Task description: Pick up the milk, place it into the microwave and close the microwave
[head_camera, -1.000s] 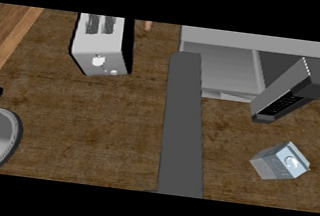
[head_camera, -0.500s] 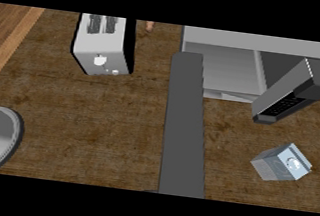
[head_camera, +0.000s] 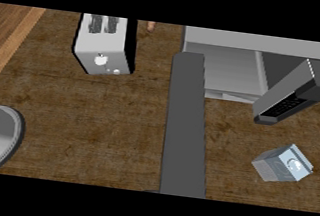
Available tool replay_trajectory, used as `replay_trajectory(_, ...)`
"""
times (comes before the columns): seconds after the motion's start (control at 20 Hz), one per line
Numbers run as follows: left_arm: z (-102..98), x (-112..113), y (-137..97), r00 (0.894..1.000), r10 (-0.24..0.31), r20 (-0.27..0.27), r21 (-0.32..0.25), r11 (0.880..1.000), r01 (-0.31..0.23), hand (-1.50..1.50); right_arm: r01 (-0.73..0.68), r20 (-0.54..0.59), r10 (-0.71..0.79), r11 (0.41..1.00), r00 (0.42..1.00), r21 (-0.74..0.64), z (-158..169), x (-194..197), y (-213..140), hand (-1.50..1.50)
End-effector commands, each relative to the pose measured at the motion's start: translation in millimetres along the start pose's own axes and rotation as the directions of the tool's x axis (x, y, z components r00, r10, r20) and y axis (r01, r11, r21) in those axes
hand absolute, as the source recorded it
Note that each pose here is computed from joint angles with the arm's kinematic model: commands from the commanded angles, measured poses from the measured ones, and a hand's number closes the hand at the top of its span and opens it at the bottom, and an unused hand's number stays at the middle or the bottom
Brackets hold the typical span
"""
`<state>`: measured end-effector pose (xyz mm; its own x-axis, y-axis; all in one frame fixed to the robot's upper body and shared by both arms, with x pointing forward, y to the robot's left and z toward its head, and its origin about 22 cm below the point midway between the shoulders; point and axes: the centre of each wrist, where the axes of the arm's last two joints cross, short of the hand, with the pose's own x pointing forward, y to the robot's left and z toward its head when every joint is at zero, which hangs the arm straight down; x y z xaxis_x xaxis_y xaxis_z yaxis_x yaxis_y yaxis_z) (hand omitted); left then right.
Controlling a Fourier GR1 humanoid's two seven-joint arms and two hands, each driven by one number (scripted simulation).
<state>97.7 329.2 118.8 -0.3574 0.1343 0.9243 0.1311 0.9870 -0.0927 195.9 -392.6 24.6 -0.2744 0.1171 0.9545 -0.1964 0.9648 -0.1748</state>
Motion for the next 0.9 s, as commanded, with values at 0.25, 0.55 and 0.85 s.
replay_trajectory(0.25, 12.1, 11.9, 10.0, 1.000, 0.019, 0.024, -0.015, 1.000, -0.018, -1.50, -0.044, -0.103, 0.043, 0.999, 0.994, -0.010, 25.2, -80.2, -12.4, -1.50)
replay_trajectory(0.55, 14.3, 21.2, 11.2, 0.999, 0.022, 0.025, -0.026, 0.999, -0.021, -1.50, -0.110, -0.100, 0.113, 0.993, 0.989, 0.030, 6.6, -112.0, 3.5, -1.50)
replay_trajectory(0.85, 25.1, 21.6, 20.7, 0.999, 0.018, 0.030, -0.025, 1.000, -0.017, -1.50, -0.123, -0.090, 0.127, 0.991, 0.988, 0.046, 31.9, -130.3, -3.9, -1.50)
